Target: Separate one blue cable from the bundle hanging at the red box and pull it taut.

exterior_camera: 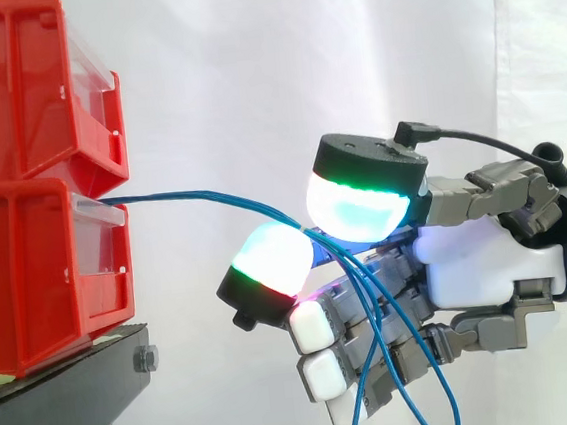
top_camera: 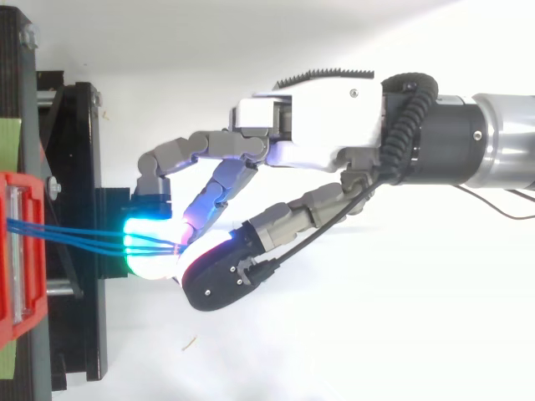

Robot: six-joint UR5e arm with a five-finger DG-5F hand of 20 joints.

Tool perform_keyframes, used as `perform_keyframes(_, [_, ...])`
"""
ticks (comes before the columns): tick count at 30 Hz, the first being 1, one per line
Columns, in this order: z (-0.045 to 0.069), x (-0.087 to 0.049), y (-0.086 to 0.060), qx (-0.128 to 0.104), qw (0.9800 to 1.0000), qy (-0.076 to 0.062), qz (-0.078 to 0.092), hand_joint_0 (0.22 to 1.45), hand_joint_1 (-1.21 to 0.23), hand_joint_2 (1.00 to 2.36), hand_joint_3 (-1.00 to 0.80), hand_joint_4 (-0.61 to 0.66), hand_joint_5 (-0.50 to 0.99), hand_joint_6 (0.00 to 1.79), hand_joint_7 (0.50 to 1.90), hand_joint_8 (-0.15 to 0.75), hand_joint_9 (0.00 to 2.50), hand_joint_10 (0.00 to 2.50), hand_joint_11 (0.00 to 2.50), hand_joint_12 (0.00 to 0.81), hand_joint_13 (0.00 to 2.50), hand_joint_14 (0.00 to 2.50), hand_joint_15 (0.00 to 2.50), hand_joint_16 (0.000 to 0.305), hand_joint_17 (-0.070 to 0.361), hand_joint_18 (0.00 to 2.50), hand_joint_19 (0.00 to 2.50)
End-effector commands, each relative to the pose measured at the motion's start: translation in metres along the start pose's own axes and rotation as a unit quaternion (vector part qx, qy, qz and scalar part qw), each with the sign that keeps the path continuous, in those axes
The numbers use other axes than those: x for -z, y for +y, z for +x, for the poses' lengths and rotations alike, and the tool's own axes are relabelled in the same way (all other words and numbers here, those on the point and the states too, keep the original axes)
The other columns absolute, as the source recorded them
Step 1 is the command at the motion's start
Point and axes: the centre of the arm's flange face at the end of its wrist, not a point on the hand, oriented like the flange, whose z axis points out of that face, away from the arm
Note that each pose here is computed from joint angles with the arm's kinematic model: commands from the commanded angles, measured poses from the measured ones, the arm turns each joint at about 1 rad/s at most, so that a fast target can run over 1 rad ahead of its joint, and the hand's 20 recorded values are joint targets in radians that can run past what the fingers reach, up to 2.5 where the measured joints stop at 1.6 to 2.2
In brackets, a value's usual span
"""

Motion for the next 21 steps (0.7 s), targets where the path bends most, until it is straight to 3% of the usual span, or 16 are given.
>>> perform_keyframes(1, [-0.0007,0.0007,-0.0003,0.000,1.0000,0.000,0.002,0.65,-0.72,1.01,-0.27,0.22,-0.09,0.54,1.30,0.308,0.87,0.01,0.30,0.332,0.87,0.01,0.32,0.041,0.091,0.81,0.32])
perform_keyframes(6, [-0.0042,0.0024,-0.0016,0.003,1.0000,-0.002,0.008,0.65,-0.76,1.01,-0.30,0.21,-0.14,0.68,1.12,0.311,0.87,0.01,0.40,0.330,0.88,0.01,0.34,0.040,0.089,0.82,0.32])
perform_keyframes(7, [-0.0053,0.0032,-0.0022,0.003,0.9999,-0.003,0.012,0.65,-0.77,1.01,-0.31,0.22,-0.15,0.74,1.02,0.313,0.88,0.01,0.41,0.328,0.88,0.01,0.34,0.039,0.088,0.82,0.32])
perform_keyframes(12, [-0.0076,0.0049,-0.0037,0.003,0.9998,-0.004,0.018,0.62,-0.74,1.01,-0.34,0.21,-0.16,0.76,1.01,0.310,0.89,0.01,0.42,0.326,0.88,0.01,0.35,0.038,0.086,0.82,0.35])
perform_keyframes(16, [-0.0088,0.0056,-0.0041,0.004,0.9998,-0.005,0.021,0.62,-0.63,1.01,-0.39,0.20,-0.15,0.76,1.01,0.312,0.90,0.01,0.42,0.327,0.88,0.01,0.35,0.039,0.087,0.82,0.36])
perform_keyframes(21, [-0.0088,0.0056,-0.0041,0.004,0.9998,-0.005,0.021,0.62,-0.61,1.01,-0.31,0.19,-0.15,0.76,1.04,0.327,0.91,0.01,0.42,0.337,0.90,0.01,0.36,0.040,0.090,0.84,0.36])
